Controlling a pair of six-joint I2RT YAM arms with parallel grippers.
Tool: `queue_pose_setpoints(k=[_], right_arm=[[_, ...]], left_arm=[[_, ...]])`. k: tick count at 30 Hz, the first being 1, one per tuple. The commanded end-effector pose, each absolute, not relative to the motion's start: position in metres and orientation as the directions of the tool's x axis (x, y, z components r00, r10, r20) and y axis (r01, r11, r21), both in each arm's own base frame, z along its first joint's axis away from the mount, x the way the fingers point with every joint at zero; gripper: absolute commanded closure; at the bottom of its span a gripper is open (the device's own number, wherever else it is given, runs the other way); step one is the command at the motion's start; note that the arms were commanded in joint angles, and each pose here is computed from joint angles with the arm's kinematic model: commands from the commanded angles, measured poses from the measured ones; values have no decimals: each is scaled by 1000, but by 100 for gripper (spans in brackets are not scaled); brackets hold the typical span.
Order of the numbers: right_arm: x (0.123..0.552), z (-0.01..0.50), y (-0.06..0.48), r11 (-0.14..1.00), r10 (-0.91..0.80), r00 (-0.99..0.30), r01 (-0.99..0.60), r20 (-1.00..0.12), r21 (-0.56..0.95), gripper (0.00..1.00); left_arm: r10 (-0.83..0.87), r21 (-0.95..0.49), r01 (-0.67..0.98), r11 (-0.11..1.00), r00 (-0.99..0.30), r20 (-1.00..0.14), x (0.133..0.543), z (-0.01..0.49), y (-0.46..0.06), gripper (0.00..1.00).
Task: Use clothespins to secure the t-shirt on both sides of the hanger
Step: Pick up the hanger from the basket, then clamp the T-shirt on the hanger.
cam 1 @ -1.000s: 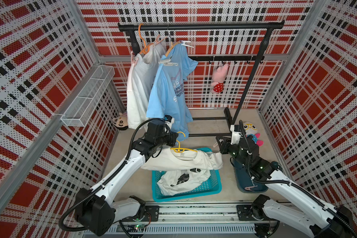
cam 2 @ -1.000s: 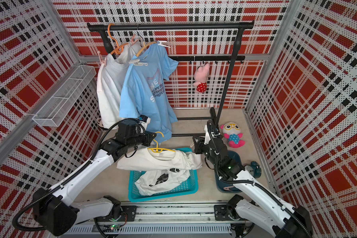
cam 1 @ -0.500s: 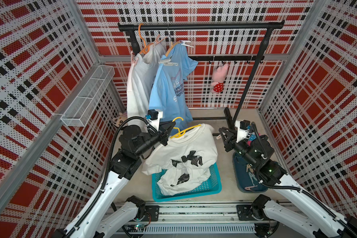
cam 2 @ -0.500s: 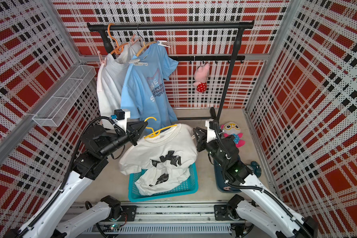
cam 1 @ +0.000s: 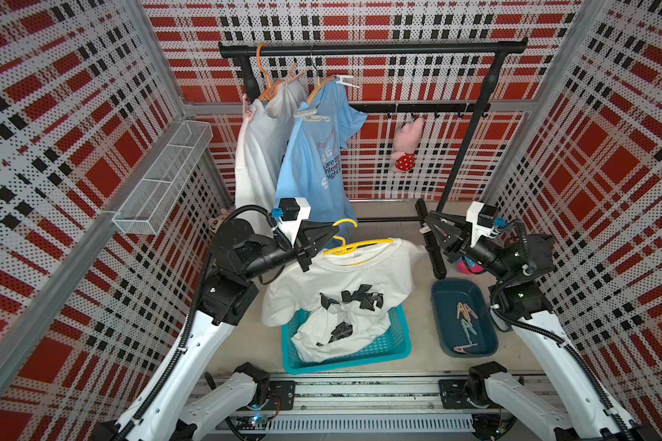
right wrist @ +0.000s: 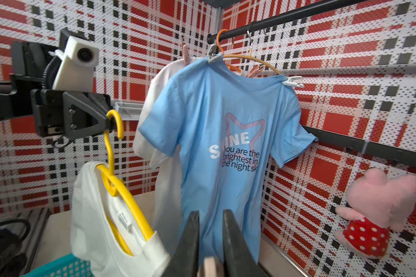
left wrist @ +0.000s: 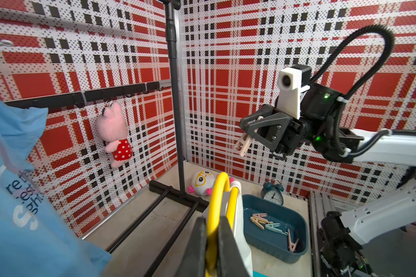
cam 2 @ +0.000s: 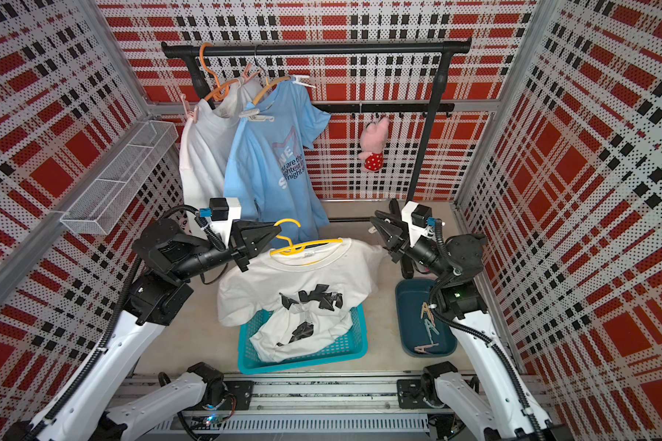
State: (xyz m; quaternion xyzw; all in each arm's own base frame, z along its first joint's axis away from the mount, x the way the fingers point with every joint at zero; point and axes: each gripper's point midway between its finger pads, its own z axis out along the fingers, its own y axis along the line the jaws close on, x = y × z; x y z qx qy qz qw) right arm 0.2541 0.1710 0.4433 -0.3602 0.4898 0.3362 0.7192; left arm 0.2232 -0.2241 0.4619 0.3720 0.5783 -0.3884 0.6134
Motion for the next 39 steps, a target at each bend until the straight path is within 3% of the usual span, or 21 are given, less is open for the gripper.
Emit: queue_pose_setpoints(k=[1, 14, 39], right_arm=[[210, 450, 177, 304, 172, 373, -901, -912, -311, 100], [192, 435, 183, 44, 246, 184, -983, -952, -179, 100], [209, 413, 206, 39, 252, 45, -999, -967, -36, 100]], left_arm=[[-67, 90, 933, 348, 120, -990, 200, 484, -224, 99], [-92, 94, 947, 308, 127, -988, 191, 487, -225, 98], [-157, 55, 949, 312, 109, -982, 194, 490, -227, 100]])
